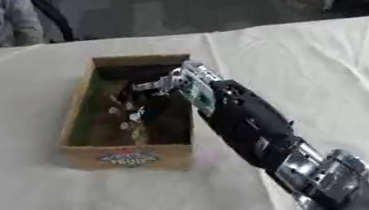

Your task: Pick up objects on the table and place them in the box.

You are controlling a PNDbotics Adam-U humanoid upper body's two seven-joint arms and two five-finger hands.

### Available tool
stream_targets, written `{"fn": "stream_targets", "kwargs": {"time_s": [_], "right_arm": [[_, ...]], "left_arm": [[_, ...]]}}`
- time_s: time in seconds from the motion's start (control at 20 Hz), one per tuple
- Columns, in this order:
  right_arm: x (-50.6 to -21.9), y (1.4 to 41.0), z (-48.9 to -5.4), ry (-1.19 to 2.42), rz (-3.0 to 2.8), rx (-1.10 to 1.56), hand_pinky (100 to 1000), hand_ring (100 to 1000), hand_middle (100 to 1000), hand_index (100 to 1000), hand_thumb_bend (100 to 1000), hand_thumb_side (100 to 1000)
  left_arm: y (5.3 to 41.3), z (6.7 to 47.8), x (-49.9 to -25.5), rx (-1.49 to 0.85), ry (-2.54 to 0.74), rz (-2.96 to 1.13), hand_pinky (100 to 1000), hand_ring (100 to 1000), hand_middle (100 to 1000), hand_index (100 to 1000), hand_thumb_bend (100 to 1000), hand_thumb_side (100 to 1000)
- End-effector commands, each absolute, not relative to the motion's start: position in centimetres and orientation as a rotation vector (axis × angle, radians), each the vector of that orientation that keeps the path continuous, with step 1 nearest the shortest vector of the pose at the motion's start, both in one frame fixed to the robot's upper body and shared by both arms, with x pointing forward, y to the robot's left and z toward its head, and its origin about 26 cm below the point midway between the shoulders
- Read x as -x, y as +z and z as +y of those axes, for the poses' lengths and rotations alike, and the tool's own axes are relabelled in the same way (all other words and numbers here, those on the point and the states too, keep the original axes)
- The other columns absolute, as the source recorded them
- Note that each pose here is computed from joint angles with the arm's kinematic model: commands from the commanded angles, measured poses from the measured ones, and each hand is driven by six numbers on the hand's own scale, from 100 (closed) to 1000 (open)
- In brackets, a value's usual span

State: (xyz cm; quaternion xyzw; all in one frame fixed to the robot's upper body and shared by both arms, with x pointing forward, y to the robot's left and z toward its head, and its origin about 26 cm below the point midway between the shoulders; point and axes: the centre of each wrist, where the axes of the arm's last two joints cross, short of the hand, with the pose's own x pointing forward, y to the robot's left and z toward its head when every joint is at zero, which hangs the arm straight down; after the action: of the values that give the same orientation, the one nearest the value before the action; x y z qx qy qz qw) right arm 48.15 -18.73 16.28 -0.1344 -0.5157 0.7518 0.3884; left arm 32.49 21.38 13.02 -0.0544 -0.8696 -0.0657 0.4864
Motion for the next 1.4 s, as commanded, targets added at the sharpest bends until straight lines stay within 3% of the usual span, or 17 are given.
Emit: {"fn": "stream_targets", "kwargs": {"time_s": [0.05,0.3,0.8,1.15,1.4], "right_arm": [[-48.4,17.3,-19.6,1.935,-1.207,0.322,704,858,906,939,100,514],[-48.7,17.2,-20.3,1.917,-1.136,0.233,700,858,901,942,100,355],[-48.9,19.5,-20.8,1.938,-1.165,0.277,717,868,907,950,100,234],[-48.7,21.8,-21.0,1.997,-1.201,0.341,735,875,912,956,100,225],[-48.3,23.8,-21.1,2.024,-1.243,0.391,751,883,914,960,267,260]], "left_arm": [[13.7,21.2,-32.5,0.142,-0.172,-2.141,558,650,549,664,377,553],[13.7,21.2,-32.5,0.141,-0.176,-2.137,558,650,549,664,378,553],[13.5,21.3,-32.5,0.137,-0.187,-2.13,558,651,549,665,381,553],[13.5,21.5,-32.6,0.125,-0.196,-2.127,558,652,550,667,385,552],[13.4,21.7,-32.6,0.119,-0.202,-2.124,558,653,551,667,387,551]]}}
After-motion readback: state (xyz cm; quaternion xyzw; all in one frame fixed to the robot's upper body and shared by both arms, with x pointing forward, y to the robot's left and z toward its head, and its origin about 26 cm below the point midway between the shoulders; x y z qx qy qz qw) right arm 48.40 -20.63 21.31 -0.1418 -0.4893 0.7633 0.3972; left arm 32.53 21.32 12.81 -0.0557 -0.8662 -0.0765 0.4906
